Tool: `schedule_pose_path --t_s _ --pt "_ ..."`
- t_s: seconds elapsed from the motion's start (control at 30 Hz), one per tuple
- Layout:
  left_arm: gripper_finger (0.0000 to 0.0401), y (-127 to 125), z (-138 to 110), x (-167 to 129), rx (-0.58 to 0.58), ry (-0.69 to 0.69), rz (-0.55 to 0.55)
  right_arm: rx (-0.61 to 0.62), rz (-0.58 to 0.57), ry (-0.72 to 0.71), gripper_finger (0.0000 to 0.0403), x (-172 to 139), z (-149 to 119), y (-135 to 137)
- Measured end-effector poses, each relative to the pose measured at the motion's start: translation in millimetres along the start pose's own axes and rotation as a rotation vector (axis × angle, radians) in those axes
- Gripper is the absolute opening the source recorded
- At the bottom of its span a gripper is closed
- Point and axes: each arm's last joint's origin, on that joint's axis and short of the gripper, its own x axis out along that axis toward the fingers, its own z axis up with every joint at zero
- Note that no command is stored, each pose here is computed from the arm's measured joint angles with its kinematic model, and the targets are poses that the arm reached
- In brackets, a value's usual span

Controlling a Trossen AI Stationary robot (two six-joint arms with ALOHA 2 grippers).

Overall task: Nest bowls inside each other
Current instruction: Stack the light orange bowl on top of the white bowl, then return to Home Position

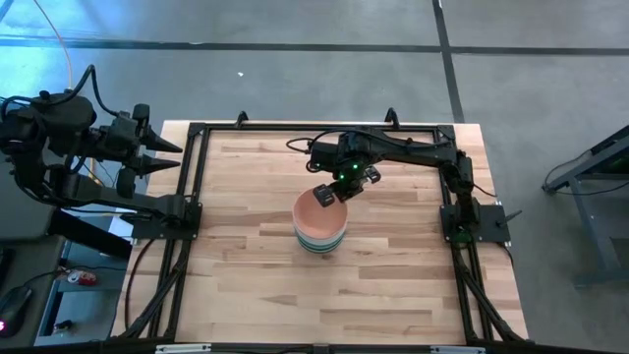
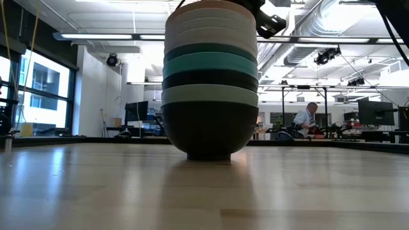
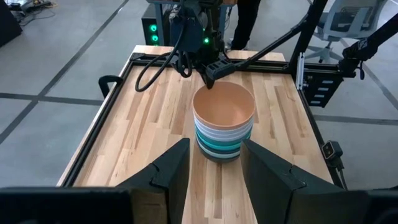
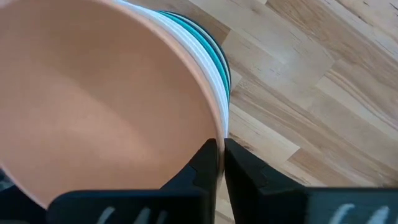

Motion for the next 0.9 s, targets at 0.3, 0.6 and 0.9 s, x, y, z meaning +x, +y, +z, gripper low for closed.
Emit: schedule_pose_path --t_s 0.3,0.6,0.9 --pt "0.0131 0.0 -0.3 0.0 0.000 0.003 0.000 0.000 -0.005 -0.007 0.0088 -0.2 0.1 -0.2" --pt "0.0131 0.0 -0.1 0.1 0.003 0.001 0.000 -0.043 0.043 -0.022 0.0123 -14.7 -5.0 -1.2" --pt "0.0131 0.0 9.1 -0.3 0.069 -0.094 0.004 -0.352 0.128 -0.321 0.0124 -79.9 -25.1 -0.1"
